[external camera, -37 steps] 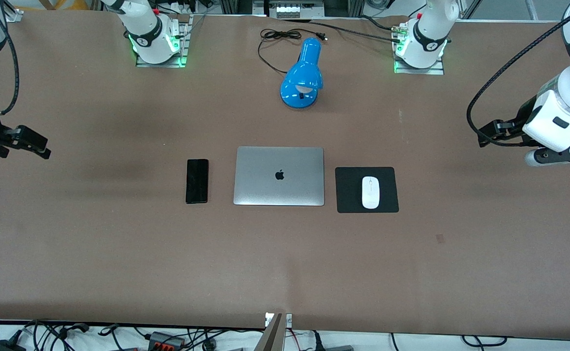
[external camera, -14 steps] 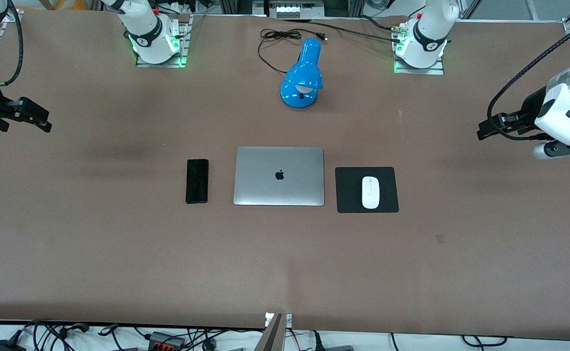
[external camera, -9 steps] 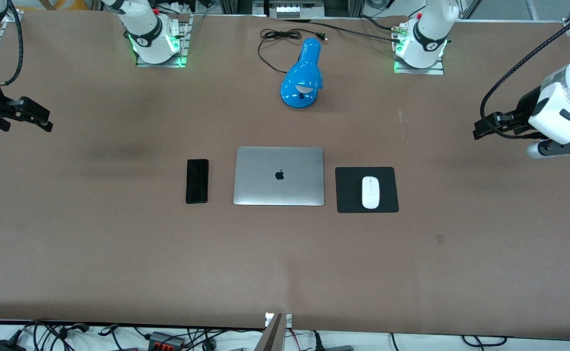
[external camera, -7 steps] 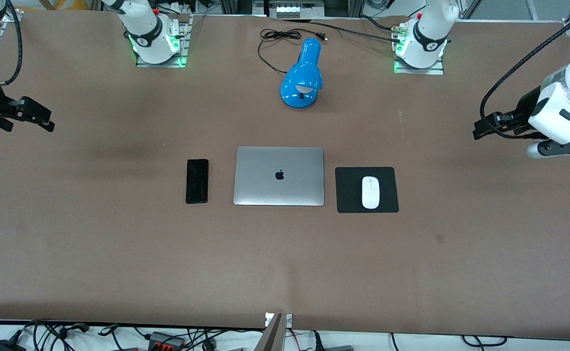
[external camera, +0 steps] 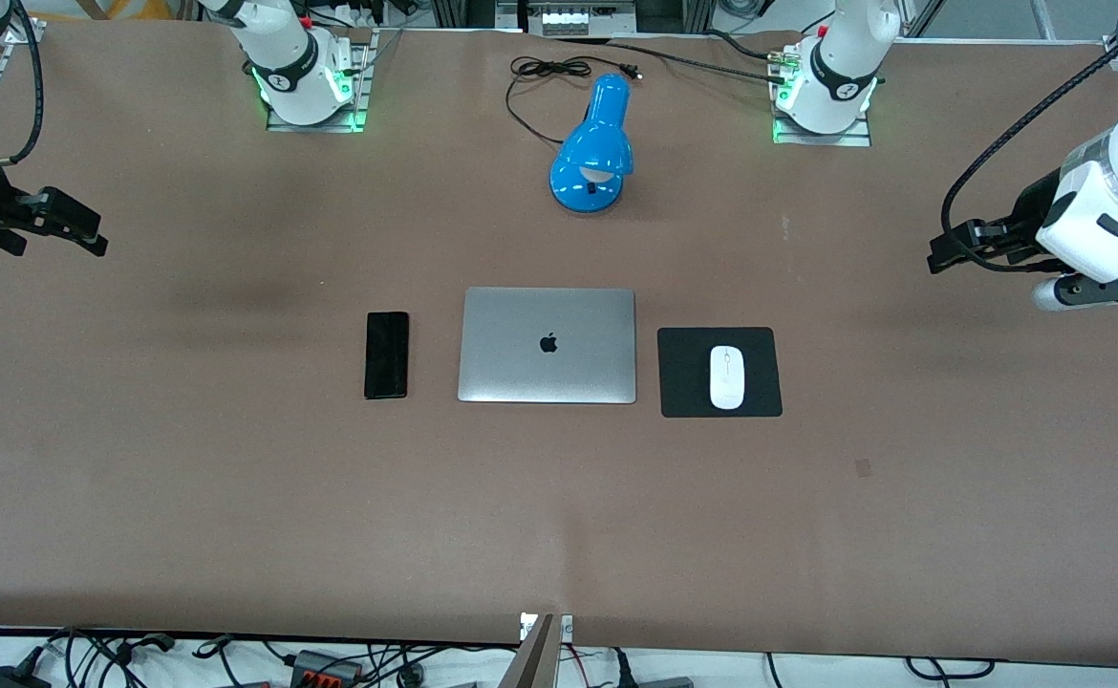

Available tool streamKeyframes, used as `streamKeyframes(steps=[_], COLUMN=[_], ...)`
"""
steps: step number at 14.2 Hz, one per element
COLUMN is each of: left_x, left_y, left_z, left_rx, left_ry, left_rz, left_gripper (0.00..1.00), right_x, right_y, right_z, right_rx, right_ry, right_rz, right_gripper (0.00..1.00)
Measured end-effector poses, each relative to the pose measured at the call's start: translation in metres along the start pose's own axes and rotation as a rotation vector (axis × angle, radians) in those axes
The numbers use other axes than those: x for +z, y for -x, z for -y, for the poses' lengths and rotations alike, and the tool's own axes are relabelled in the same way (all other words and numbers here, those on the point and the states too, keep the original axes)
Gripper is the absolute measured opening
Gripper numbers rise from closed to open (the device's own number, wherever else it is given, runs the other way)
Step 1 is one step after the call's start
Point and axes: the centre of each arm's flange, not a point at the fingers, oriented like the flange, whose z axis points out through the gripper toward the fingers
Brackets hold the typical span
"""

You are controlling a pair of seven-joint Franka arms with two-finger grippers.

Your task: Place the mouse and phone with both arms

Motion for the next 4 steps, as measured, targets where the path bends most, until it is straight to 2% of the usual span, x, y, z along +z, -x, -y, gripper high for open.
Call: streamKeyframes(steps=[4], left_x=[0.0000], left_y=[0.0000], left_z=[-0.0002], left_rx=[0.000], left_ry=[0.000], left_rz=[0.000], left_gripper=[1.00], right_x=[-0.0033], right_y=[0.0020], right_z=[0.0002], right_rx=[0.000], right_ry=[0.000], right_rz=[-0.002], right_gripper=[1.00])
